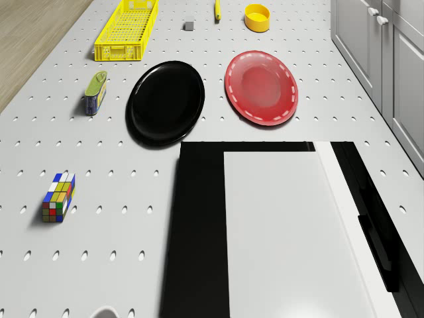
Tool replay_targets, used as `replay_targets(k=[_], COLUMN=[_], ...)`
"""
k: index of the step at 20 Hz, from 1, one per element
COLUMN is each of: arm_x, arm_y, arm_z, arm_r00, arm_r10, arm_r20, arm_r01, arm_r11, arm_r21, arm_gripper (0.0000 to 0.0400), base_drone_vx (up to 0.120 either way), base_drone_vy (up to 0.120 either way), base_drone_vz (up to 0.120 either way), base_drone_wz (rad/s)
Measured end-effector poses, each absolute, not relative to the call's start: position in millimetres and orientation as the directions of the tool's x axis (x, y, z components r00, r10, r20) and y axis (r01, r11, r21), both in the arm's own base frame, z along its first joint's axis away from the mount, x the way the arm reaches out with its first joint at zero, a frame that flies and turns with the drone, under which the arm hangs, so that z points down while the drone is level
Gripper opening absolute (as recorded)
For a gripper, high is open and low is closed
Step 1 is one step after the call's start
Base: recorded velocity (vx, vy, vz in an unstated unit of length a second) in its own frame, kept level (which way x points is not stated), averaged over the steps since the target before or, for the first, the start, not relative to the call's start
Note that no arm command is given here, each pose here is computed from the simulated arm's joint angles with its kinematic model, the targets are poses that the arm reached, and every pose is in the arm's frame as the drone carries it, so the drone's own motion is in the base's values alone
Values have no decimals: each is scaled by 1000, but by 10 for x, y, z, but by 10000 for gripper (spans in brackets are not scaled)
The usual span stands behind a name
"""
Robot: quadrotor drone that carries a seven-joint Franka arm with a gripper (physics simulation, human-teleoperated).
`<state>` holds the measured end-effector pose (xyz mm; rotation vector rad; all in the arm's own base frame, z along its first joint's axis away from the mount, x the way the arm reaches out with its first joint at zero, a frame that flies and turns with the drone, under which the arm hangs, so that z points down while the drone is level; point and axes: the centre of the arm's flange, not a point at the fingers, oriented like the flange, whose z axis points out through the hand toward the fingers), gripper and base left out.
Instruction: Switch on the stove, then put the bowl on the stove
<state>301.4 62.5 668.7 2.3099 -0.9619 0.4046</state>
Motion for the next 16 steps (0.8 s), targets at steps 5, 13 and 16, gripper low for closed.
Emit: replay_targets(k=[5,13,16], arm_x=[3032,3067,3069], arm_y=[972,522,319], arm_z=[6086,5074,4973], arm_r00=[683,695,701], arm_r10=[-110,604,672], arm_r20=[722,389,240], arm_r01=[-730,-719,-713], arm_r11=[-141,591,664], arm_r21=[669,367,224], arm_gripper=[400,400,400], base_drone_vx=[96,0,0], base_drone_vy=[-120,-120,-120], base_drone_vz=[0,-95,-120], base_drone_wz=[0,0,0])
